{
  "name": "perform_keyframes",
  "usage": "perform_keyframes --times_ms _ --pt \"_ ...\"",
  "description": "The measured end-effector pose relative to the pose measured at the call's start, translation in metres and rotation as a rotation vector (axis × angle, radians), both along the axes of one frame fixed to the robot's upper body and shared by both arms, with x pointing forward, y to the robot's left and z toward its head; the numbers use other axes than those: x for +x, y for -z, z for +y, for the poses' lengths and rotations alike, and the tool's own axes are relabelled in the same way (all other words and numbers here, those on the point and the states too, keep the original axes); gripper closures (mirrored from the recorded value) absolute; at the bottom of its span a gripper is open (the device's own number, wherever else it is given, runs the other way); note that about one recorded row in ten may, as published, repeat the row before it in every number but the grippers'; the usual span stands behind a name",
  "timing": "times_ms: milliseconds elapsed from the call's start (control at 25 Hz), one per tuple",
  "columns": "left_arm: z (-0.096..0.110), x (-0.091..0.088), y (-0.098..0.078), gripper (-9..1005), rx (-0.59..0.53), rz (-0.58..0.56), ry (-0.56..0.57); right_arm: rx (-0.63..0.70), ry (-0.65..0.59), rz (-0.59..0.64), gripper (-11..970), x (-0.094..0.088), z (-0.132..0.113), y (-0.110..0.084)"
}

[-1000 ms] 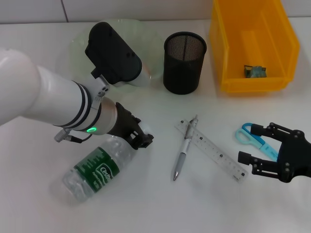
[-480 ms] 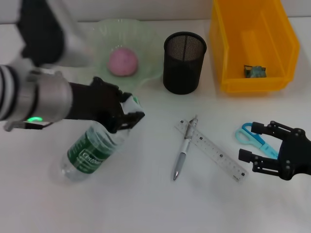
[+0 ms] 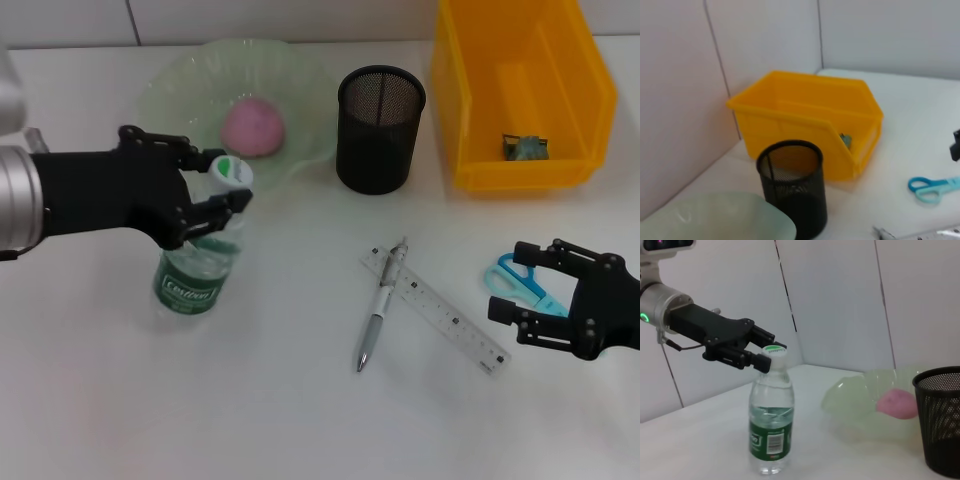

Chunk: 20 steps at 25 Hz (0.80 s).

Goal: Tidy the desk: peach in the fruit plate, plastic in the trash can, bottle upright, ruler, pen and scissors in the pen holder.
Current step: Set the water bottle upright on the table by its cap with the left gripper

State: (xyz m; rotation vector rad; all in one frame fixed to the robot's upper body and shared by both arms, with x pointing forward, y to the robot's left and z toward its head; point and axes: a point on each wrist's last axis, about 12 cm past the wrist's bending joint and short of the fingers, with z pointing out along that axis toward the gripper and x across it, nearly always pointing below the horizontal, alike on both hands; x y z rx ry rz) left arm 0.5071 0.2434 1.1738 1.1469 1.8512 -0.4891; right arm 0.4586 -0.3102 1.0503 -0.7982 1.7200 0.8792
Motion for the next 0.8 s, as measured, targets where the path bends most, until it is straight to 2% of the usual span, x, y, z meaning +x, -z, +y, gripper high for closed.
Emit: perform_keyframes --times_ms 160,360,800 --pt "0.0073 0.0016 0.0029 550 -0.032 0.010 -0.017 -0.002 -0.006 -0.006 134 0.0008 -0.0002 -0.0017" --pt "0.0071 0.0034 0.0065 552 -0.040 0.018 -0.016 -0.002 -0.007 -0.006 133 0.0001 -0.0005 -0.0017" --pt "0.0080 0.0049 0.0029 560 -0.057 0.006 -0.022 0.000 -0.008 -0.003 133 -0.0007 -0.0006 -0.0016"
